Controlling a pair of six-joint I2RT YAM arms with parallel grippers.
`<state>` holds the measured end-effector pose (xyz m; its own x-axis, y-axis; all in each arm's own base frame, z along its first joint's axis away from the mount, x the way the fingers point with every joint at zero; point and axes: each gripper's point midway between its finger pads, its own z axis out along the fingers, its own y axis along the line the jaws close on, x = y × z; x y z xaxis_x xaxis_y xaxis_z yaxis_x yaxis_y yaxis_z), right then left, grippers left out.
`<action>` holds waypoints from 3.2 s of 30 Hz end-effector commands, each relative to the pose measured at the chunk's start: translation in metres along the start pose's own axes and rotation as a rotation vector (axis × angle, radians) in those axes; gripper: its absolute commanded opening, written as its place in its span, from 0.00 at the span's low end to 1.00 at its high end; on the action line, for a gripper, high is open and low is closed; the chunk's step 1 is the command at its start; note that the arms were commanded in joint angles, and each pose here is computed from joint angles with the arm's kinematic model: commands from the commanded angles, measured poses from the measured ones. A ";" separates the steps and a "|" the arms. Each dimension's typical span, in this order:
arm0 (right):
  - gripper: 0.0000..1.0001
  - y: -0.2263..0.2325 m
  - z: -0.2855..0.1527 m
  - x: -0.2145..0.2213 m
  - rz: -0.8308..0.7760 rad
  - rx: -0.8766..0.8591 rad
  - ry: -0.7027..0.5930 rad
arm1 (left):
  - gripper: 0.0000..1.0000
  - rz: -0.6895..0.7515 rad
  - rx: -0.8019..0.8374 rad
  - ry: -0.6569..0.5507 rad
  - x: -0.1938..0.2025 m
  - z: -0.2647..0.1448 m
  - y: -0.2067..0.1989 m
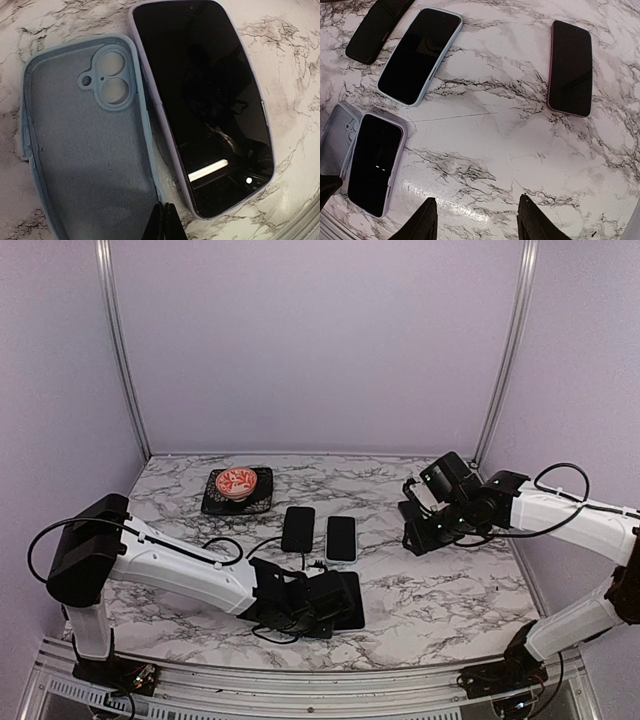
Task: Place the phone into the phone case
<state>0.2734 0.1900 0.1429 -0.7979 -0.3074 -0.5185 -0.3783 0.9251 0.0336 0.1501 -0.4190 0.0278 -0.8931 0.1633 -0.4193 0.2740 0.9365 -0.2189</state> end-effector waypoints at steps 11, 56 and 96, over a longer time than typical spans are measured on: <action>0.53 -0.003 -0.008 -0.023 0.005 0.015 -0.042 | 0.00 -0.119 -0.127 -0.109 -0.015 0.009 0.024; 0.86 -0.143 0.173 -0.037 0.136 0.124 0.446 | 0.69 0.099 -0.021 0.007 -0.040 -0.043 0.143; 0.25 0.175 -0.006 -0.046 0.239 -0.207 -0.371 | 0.26 0.052 0.269 0.064 0.016 -0.010 0.073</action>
<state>0.2604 0.3327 0.1560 -0.6982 -0.1633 -0.6970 -0.3951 0.8998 0.1849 0.1577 -0.3506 0.0204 -0.8256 0.3666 -0.4289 0.5236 0.7810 -0.3404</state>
